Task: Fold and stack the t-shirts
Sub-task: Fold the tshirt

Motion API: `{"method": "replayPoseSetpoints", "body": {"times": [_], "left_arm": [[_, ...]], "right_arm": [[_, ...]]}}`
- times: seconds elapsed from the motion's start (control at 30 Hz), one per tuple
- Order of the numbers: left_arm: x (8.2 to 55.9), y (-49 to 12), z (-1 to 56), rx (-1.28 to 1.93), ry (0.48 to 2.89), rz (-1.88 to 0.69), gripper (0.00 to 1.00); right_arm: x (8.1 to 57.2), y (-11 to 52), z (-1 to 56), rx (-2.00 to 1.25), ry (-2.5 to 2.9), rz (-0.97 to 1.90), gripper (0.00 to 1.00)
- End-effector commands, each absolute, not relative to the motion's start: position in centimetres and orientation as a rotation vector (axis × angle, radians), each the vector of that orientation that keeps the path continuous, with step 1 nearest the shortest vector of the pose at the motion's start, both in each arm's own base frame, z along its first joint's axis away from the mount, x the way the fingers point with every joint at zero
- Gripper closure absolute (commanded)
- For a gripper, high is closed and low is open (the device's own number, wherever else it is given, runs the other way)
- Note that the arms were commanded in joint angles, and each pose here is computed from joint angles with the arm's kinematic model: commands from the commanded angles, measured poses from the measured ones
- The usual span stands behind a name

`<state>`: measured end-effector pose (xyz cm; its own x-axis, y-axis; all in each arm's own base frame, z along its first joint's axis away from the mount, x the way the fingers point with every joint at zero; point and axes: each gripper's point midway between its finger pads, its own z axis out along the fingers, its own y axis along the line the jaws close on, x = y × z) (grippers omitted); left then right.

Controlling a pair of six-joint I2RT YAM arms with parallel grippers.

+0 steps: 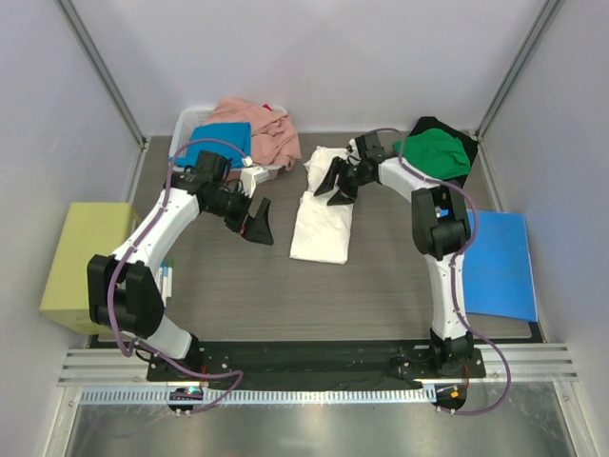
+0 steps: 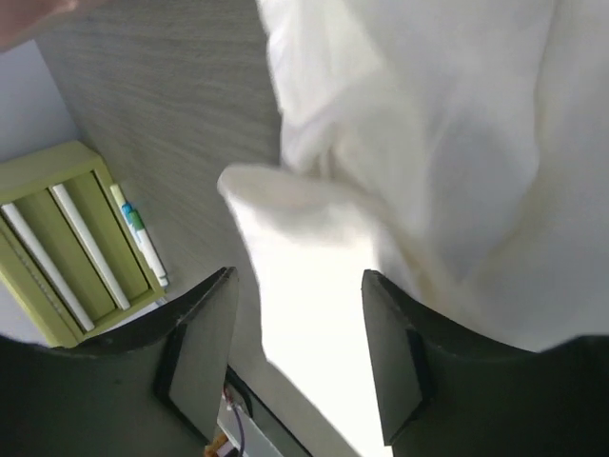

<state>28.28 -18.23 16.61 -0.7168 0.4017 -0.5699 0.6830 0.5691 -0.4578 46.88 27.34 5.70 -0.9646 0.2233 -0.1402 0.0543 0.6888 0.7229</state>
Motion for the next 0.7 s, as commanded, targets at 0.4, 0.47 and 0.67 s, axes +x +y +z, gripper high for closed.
{"method": "replayPoseSetpoints", "body": {"times": [0.4, 0.47, 0.67], "left_arm": [[29.3, -25.0, 15.4, 0.994, 2.367, -1.021, 0.00], [29.4, -25.8, 15.3, 0.994, 2.376, -1.054, 0.00], [28.9, -28.3, 13.3, 1.086, 2.395, -1.049, 0.00]], "right_arm": [[41.4, 26.0, 9.1, 0.307, 2.526, 1.242, 0.39], [41.9, 25.8, 7.9, 0.325, 2.539, 1.226, 0.40], [44.4, 23.5, 3.7, 0.442, 2.570, 1.201, 0.45]]}}
